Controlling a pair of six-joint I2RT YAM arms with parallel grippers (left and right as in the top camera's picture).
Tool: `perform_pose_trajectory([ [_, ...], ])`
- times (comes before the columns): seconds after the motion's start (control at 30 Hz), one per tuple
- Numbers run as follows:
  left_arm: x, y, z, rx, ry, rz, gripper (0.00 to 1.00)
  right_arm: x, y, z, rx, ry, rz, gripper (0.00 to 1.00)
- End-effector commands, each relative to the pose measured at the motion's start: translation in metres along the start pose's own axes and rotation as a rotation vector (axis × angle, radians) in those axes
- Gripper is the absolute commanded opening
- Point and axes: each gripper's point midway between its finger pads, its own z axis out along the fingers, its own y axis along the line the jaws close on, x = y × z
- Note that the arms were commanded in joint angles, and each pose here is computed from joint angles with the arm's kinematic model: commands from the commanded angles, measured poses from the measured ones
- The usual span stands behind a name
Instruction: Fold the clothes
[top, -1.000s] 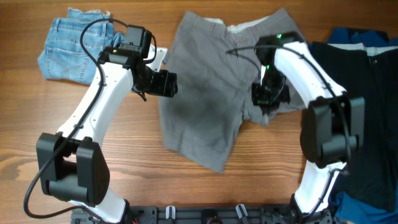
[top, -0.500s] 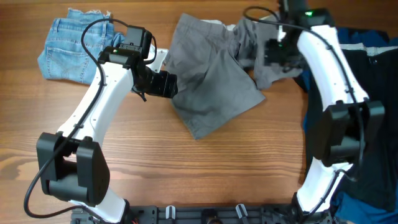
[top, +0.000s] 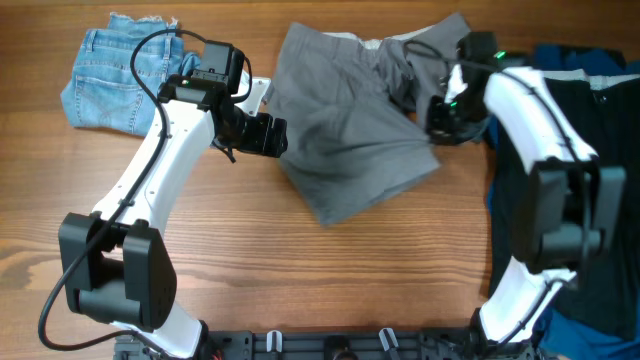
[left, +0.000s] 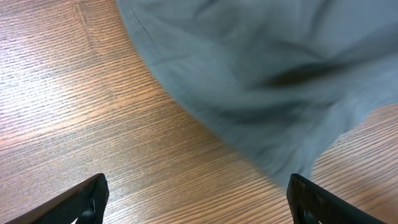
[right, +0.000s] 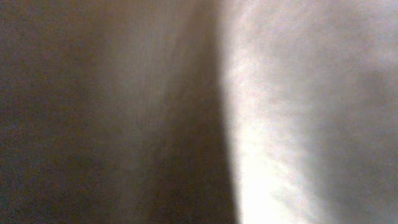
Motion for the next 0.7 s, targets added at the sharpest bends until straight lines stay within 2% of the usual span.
perform_pose_trajectory([
  [0.0, -0.002, 0.0, 0.002, 0.001, 0.0, 0.017, 0.92, -0.007, -0.036, -0.098, 0.139, -0.188, -0.034, 0.05],
  [0.03, -0.002, 0.0, 0.002, 0.001, -0.001, 0.017, 0.92, -0.005, -0.034, -0.116, 0.129, -0.233, -0.062, 0.49],
  [0.07, -0.003, 0.0, 0.002, 0.001, -0.003, 0.017, 0.93, -0.004, -0.03, -0.119, 0.107, -0.243, -0.067, 0.5],
  [0.1, -0.003, 0.0, 0.002, 0.001, -0.005, 0.018, 0.94, -0.003, -0.026, -0.118, 0.084, -0.237, -0.071, 0.76],
  [0.17, -0.004, 0.0, 0.002, 0.002, -0.008, 0.019, 0.95, -0.006, -0.033, -0.106, 0.114, -0.217, -0.066, 0.84],
  [0.23, -0.004, -0.001, 0.002, 0.002, -0.007, 0.018, 0.95, -0.012, -0.049, -0.087, 0.193, -0.2, -0.037, 0.84],
  [0.3, -0.004, -0.001, 0.002, 0.002, -0.007, 0.018, 0.95, -0.01, -0.077, -0.057, 0.297, -0.14, 0.056, 0.84],
  [0.37, -0.004, -0.001, 0.002, 0.002, -0.007, 0.018, 0.95, -0.002, -0.1, -0.03, 0.315, -0.066, 0.172, 0.84],
  [0.43, -0.004, -0.001, 0.002, 0.002, -0.007, 0.018, 0.95, 0.005, -0.118, -0.006, 0.254, 0.004, 0.248, 0.84],
  [0.47, -0.004, -0.001, 0.002, 0.002, -0.007, 0.018, 0.96, 0.005, -0.122, 0.006, 0.159, 0.022, 0.257, 0.85],
  [0.53, -0.004, -0.001, 0.002, 0.002, -0.008, 0.018, 0.96, -0.002, -0.116, 0.019, 0.001, 0.01, 0.262, 0.86],
  [0.57, -0.004, -0.001, 0.002, 0.002, -0.008, 0.019, 0.96, -0.011, -0.11, 0.026, -0.086, -0.025, 0.24, 0.82],
  [0.6, -0.005, 0.0, 0.002, 0.001, -0.011, 0.019, 0.96, -0.019, -0.104, 0.03, -0.138, -0.061, 0.213, 0.64],
  [0.63, -0.005, -0.001, 0.002, 0.002, -0.013, 0.02, 0.96, -0.025, -0.096, 0.029, -0.191, -0.089, 0.162, 0.33],
  [0.67, -0.006, 0.0, 0.002, 0.002, -0.016, 0.02, 0.96, -0.032, -0.081, 0.022, -0.273, -0.123, 0.078, 0.09],
])
